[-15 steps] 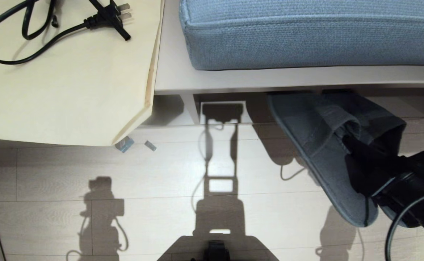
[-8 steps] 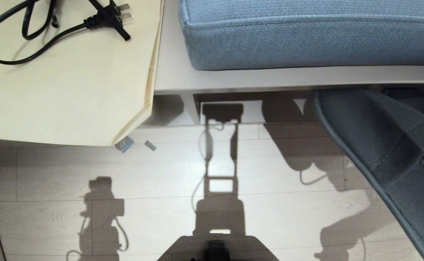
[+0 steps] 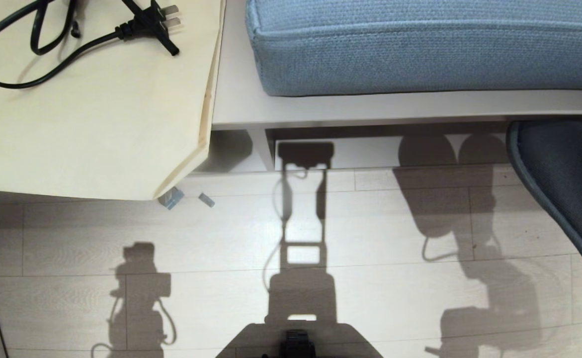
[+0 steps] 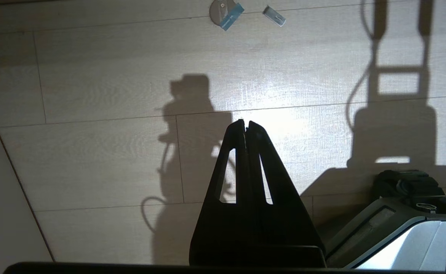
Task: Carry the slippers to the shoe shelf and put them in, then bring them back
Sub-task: Place the slippers on the floor
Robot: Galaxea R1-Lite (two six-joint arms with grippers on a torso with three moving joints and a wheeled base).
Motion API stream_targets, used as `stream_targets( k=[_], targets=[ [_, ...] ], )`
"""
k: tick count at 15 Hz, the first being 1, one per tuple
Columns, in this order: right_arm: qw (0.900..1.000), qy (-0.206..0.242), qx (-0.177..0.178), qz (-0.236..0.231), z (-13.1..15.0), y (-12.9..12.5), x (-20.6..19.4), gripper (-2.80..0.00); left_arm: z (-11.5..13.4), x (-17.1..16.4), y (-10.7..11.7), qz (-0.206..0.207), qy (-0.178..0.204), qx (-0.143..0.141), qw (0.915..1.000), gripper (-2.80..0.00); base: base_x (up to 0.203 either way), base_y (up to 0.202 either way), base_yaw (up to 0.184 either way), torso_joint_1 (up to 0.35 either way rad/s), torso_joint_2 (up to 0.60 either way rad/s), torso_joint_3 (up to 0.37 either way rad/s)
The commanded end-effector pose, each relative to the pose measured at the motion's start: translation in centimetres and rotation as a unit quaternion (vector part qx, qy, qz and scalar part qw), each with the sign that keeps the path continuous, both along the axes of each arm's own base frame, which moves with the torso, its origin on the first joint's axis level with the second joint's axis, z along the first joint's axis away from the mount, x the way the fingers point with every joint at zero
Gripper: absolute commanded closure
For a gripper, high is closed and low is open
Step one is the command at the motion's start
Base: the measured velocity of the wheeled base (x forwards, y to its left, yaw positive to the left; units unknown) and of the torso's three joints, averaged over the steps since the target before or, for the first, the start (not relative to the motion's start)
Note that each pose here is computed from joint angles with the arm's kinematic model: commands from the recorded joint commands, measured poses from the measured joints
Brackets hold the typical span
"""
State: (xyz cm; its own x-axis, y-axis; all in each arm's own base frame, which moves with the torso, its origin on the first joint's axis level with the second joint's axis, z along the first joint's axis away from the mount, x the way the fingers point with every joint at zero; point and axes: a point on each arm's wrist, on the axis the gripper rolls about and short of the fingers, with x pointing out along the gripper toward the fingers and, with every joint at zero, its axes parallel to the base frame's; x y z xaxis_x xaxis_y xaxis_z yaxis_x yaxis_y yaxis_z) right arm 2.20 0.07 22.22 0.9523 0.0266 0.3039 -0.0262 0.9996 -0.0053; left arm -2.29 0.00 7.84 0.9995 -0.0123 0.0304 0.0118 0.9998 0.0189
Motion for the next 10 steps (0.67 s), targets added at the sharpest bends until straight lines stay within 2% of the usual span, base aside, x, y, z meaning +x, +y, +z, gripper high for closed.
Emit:
stream_targets(
  k=[1,6,8,10],
  targets=[
    [0.999,-0.026,-0.005,-0.035,-0.3,-0.2,-1.3,0.0,-0.2,0.1,0.0,0.0,0.006,0.001,1.0,0.0,0.0,0.0,0.0,0.0,0.0,0.0],
    [0.999,-0.044,-0.024,0.004,-4.0,0.1,-3.7,0.0,-0.3,0.1,0.0,0.003,0.007,0.005,1.0,0.0,0.0,0.0,0.0,0.0,0.0,0.0],
    [0.999,-0.032,-0.03,0.023,-5.7,0.2,-4.2,0.0,-0.3,0.1,0.0,0.003,0.007,0.001,1.0,0.0,0.0,0.0,0.0,0.0,0.0,0.0],
    [0.999,0.001,-0.03,0.031,-8.0,0.2,-4.5,0.0,-0.3,0.1,0.0,0.002,0.007,0.004,1.0,0.0,0.0,0.0,0.0,0.0,0.0,0.0]
  ],
)
